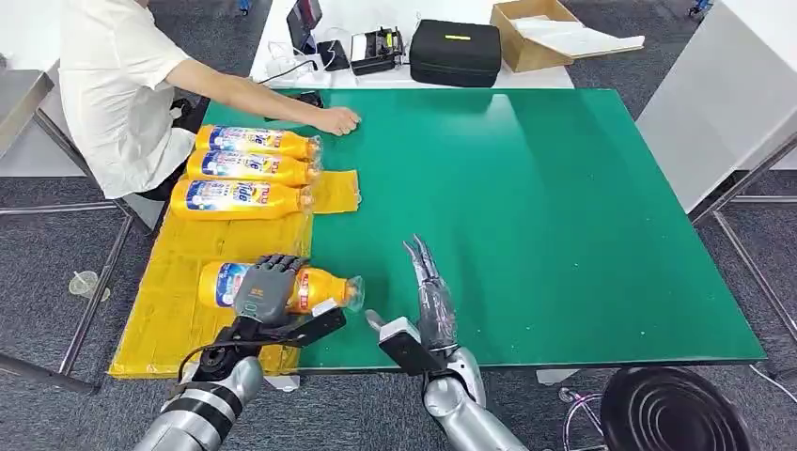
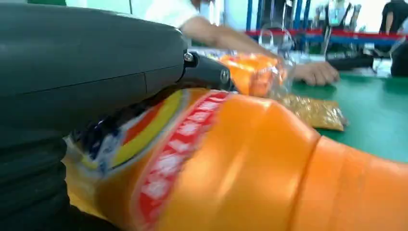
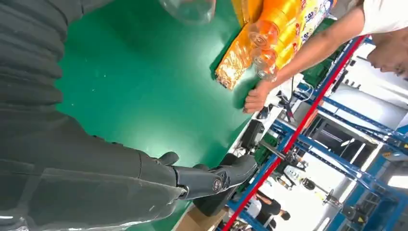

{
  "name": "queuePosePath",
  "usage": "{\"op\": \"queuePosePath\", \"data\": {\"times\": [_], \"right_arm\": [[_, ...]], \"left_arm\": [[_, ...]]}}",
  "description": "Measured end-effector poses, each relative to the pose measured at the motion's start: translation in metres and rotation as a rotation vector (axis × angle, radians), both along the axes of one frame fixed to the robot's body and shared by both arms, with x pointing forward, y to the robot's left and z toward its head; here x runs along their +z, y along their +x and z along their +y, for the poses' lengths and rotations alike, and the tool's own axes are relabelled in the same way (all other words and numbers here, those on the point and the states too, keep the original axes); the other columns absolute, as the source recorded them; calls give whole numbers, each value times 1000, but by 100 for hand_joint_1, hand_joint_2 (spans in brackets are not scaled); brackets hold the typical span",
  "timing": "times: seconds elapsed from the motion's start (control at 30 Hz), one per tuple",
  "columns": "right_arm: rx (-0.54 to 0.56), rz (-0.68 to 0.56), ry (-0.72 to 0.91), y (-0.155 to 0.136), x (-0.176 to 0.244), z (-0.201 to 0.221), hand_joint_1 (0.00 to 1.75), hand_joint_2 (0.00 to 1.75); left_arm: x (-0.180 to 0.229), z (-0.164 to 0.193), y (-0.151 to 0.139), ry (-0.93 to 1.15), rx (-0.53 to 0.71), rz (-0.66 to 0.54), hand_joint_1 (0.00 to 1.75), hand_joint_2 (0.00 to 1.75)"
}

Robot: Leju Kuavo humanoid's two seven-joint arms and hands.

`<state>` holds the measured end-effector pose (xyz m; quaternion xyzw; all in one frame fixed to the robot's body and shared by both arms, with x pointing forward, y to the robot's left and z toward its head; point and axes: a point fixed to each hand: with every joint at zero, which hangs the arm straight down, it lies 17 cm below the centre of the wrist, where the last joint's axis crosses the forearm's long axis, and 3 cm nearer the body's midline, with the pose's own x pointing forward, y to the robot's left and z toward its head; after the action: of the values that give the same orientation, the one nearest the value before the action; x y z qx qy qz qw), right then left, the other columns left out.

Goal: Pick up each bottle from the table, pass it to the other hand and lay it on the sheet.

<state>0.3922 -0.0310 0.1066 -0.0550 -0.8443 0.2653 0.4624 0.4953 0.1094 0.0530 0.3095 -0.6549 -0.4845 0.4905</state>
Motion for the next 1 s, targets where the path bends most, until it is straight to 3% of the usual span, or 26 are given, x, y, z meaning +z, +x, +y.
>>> {"op": "queuePosePath", "data": {"times": [0.47,1.0], "right_arm": [[-37,11,28,5,0,-15,0,175],[-42,10,26,6,-1,-19,0,175]], "left_arm": [[-24,-21,-10,-30,-237,261,0,175],[-26,-15,-14,2,-273,264,0,175]]}}
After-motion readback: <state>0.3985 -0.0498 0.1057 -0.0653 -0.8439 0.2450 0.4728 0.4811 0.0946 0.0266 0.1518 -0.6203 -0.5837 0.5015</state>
